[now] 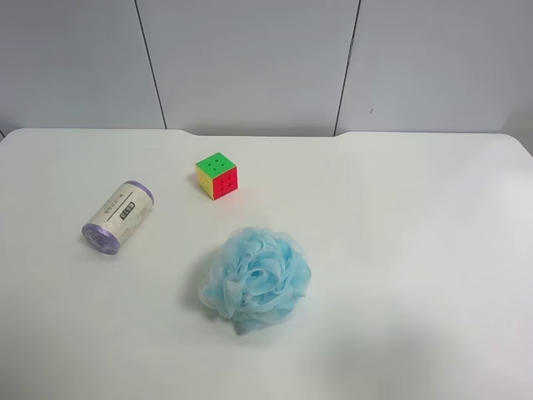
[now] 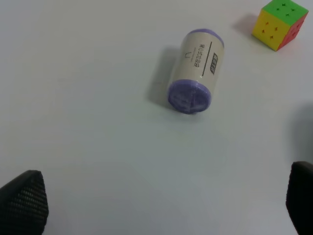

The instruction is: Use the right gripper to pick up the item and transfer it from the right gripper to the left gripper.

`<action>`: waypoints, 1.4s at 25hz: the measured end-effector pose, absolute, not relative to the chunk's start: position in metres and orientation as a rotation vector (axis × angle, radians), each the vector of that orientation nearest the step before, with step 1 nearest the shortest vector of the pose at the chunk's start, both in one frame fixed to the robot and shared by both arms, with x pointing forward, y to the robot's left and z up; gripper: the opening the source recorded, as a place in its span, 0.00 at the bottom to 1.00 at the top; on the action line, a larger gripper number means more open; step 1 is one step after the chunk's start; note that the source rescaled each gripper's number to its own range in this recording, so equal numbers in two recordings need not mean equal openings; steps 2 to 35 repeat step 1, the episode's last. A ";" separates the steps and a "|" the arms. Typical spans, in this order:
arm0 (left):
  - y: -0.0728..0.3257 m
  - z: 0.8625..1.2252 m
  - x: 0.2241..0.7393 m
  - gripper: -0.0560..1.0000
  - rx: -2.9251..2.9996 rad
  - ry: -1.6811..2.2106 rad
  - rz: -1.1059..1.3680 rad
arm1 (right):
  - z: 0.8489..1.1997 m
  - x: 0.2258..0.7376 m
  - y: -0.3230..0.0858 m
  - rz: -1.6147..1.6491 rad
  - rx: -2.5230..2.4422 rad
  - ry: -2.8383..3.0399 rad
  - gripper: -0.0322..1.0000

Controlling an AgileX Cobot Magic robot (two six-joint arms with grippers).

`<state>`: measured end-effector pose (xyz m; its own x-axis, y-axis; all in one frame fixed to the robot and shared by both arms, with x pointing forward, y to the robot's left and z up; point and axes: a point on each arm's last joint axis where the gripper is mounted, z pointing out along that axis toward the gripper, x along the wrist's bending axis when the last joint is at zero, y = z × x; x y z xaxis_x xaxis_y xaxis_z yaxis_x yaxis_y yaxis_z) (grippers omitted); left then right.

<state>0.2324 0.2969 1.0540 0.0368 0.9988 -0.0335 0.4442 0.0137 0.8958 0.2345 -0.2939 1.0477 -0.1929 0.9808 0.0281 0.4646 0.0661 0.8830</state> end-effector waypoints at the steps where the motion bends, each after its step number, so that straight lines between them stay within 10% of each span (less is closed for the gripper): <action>1: 0.297 1.054 0.232 0.99 1.539 1.515 0.904 | 1.048 0.234 -0.294 1.067 1.447 1.729 1.00; 35: 0.297 1.054 0.232 0.99 1.539 1.515 0.904 | 1.048 0.234 -0.294 1.067 1.447 1.729 1.00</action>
